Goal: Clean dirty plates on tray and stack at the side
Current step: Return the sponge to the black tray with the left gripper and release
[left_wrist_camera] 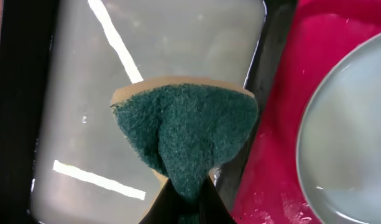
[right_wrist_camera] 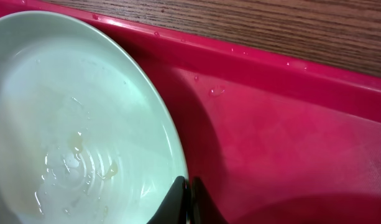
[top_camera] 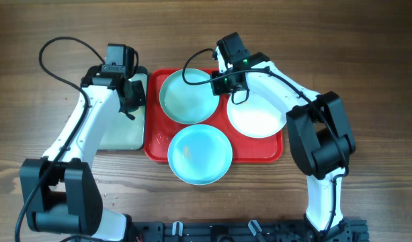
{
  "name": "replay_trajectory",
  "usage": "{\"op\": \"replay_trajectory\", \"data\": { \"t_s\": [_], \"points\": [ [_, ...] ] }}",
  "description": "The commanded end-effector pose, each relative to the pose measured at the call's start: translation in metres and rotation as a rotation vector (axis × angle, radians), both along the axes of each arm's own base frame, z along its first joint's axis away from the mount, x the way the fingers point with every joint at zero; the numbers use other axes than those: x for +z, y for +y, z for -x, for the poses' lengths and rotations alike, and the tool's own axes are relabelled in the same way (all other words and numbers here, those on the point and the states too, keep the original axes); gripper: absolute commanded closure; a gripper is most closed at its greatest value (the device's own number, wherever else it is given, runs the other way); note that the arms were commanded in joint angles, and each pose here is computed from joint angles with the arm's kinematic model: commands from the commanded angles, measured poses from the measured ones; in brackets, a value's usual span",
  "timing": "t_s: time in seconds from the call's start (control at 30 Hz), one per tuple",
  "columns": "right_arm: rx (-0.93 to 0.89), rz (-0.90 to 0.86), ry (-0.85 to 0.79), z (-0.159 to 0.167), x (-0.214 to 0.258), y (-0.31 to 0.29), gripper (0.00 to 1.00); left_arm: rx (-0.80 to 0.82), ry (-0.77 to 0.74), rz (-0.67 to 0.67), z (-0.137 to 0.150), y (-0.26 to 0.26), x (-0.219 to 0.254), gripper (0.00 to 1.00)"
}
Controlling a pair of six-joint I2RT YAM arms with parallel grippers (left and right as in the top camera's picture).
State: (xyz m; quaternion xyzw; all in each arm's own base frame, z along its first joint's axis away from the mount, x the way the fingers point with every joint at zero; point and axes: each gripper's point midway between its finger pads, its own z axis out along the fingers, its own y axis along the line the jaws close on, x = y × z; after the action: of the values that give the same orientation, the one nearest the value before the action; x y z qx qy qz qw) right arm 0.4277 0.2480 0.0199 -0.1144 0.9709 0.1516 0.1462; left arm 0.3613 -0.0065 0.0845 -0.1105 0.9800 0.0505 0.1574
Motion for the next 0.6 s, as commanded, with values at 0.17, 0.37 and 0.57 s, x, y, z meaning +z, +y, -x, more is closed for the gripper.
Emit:
{"op": "replay_trajectory", "data": {
  "t_s": [0.17, 0.37, 0.57],
  "points": [
    [0.019, -0.008, 0.021, 0.006, -0.009, 0.004, 0.96, 0.004, 0.041, -0.059, 0.013, 0.038, -0.03, 0.96],
    [0.019, -0.009, 0.019, 0.005, -0.009, 0.004, 0.96, -0.072, 0.037, -0.025, 0.015, 0.043, -0.045, 0.96],
    [0.019, -0.009, 0.019, 0.005, -0.009, 0.004, 0.95, -0.133, 0.038, -0.044, 0.016, 0.043, -0.055, 0.96]
  ]
}}
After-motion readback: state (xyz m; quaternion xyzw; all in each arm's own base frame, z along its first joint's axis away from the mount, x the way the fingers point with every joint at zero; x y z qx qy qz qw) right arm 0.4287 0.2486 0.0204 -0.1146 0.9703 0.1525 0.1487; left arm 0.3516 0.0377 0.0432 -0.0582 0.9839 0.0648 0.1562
